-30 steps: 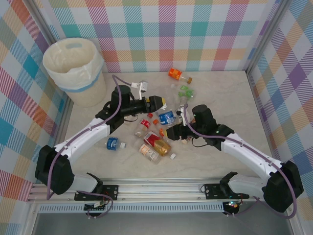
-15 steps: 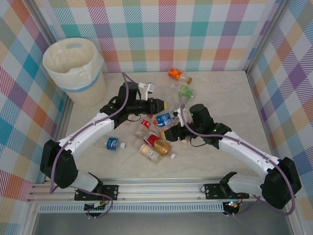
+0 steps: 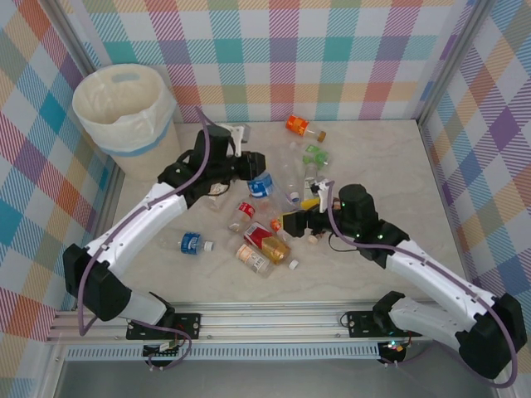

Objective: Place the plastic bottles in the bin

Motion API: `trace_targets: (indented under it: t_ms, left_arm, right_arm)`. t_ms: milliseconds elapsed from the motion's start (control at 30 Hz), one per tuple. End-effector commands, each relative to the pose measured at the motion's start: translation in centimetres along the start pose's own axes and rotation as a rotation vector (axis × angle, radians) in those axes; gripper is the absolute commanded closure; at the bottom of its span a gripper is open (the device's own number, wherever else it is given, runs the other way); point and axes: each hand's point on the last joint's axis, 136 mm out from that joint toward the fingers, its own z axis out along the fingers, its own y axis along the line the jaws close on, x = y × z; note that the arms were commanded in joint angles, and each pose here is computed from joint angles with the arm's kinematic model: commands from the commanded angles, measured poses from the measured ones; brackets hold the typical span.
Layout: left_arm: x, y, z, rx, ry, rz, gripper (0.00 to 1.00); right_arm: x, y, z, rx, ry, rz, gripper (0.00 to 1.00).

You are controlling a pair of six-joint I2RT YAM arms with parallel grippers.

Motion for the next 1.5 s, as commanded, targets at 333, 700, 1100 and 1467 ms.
trace_targets:
  t_ms: [333,700,1100,1467]
  left_arm:
    - [-20.2,14.4,-24.3,-0.945,-0.914,-0.156,1.00]
    - [-23.2,27.6,-27.8,-1.156,-1.022,-0.375,1.00]
    - [-22.2,36.5,-19.3,-1.296,-0.711,-0.395,0.97]
    - [-19.7,39.2,-15.1,-1.321,-0.469,-0.402,0.10]
  right_arm:
    - [1.1,-8.3,-5.4,0.435,-0.276,0.185,0.00]
    - [1.7,-8.3,-6.4,0.437,-0.287,0.179,0.00]
    - [2.0,-8.0,-5.7,0.413,-0.251,0.178,0.00]
    - [2.7,-8.4,-5.7,0.431,-0.226,0.180,0.00]
